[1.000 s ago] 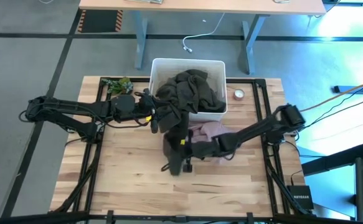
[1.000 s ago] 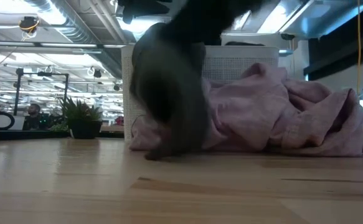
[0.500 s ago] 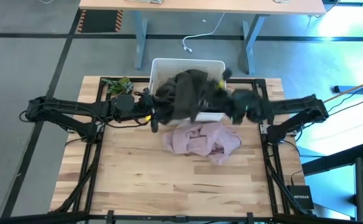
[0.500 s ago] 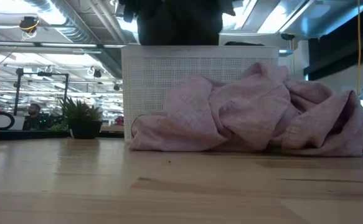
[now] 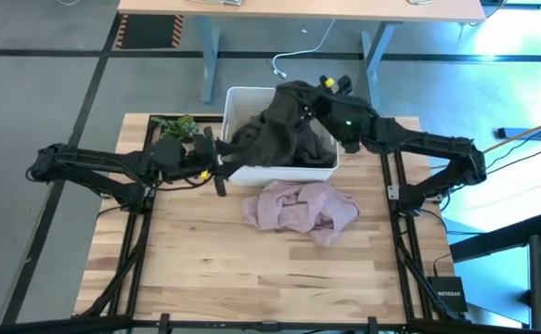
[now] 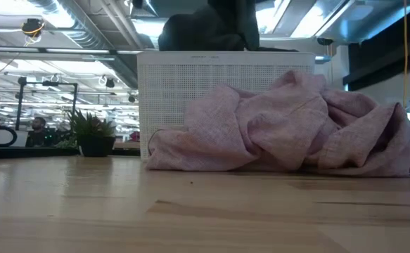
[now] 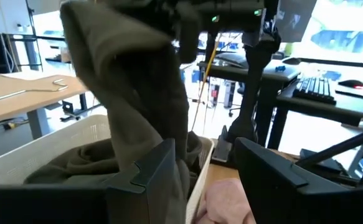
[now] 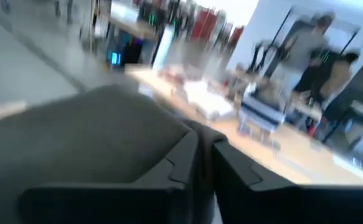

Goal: Sort clothes
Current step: Put the gray jacket in the white bin

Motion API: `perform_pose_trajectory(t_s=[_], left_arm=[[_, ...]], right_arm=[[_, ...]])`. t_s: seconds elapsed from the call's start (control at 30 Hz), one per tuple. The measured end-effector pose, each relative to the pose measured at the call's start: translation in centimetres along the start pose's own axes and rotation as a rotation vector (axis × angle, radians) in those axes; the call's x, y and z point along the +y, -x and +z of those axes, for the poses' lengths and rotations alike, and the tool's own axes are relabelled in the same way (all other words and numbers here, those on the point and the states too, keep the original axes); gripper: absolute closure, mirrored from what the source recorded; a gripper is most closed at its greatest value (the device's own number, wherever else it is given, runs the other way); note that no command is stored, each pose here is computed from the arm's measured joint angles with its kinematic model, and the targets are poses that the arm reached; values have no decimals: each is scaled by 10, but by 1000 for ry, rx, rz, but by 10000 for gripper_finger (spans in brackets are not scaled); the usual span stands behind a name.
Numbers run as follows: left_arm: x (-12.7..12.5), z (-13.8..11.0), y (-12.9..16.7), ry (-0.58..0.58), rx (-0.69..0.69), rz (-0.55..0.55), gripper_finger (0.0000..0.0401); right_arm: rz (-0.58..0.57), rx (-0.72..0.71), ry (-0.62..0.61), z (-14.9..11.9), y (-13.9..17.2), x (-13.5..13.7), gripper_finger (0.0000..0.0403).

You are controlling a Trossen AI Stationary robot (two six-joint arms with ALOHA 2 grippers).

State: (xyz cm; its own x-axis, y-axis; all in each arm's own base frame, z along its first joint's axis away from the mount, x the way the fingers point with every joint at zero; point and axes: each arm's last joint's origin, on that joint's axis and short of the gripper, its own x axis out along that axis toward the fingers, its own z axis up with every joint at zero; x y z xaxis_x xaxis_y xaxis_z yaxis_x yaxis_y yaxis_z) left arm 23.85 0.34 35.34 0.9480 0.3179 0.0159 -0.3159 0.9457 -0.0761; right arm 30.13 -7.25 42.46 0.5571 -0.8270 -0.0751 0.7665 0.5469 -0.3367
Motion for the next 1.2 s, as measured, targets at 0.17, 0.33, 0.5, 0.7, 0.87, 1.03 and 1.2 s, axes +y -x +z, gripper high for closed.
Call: perform_pose_trajectory(t_s=[0.17, 0.33, 0.5, 0.7, 0.87, 1.03, 1.2], left_arm=[[0, 0, 0, -7, 2, 1, 237], [0, 0, 0, 4, 2, 2, 237], [1, -1, 0, 3, 4, 4, 237], [1, -2, 0, 4, 15, 5, 237], [1, -2, 0, 25, 21, 6, 237], [1, -2, 0, 21, 20, 7, 237], [1, -3, 0, 16, 31, 8, 237]], right_arm=[[-15, 179, 31, -24, -9, -7, 288], [-18, 233, 74, -23, 2, -7, 232], [12, 184, 93, -5, 12, -8, 207], [35, 146, 179, 18, 36, -8, 205], [-25, 135, 188, 29, 51, -8, 205], [-90, 202, 154, 19, 41, -18, 205], [39, 396, 21, -7, 26, -32, 205]])
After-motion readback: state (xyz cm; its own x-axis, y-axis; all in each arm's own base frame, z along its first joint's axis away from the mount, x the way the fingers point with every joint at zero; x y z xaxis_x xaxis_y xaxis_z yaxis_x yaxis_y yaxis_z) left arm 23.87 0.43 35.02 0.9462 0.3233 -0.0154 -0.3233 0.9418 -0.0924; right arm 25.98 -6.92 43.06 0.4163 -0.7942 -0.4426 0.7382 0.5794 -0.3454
